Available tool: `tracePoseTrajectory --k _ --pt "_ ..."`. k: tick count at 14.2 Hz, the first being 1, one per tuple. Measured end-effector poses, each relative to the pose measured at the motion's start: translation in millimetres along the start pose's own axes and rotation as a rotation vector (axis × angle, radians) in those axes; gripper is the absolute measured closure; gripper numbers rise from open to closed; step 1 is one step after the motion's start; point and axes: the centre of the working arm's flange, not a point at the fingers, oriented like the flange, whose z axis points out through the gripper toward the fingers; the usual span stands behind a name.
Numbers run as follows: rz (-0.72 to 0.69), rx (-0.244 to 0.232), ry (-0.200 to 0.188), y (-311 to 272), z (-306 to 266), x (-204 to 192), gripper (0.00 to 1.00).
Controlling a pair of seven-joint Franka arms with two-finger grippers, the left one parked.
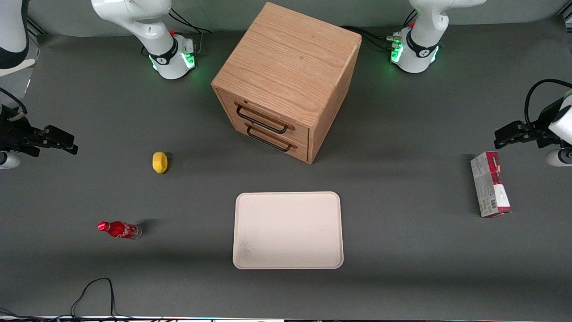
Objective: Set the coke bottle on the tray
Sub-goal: 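Move the right gripper, open, above the red Coca-Cola bottle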
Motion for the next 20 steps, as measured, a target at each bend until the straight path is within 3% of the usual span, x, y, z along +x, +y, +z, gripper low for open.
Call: tracePoseTrajectory --k 7,13,15,20 --pt "0.020 -0.005 0.006 11.2 2.0 10.2 0.00" --pt "0.073 -0.042 0.005 62.4 58.2 96.2 0.00" --pt "0.073 -0.030 0.006 62.4 78.6 120.5 0.00" --pt "0.028 -0.005 -0.025 46.0 105.2 138.2 0.00"
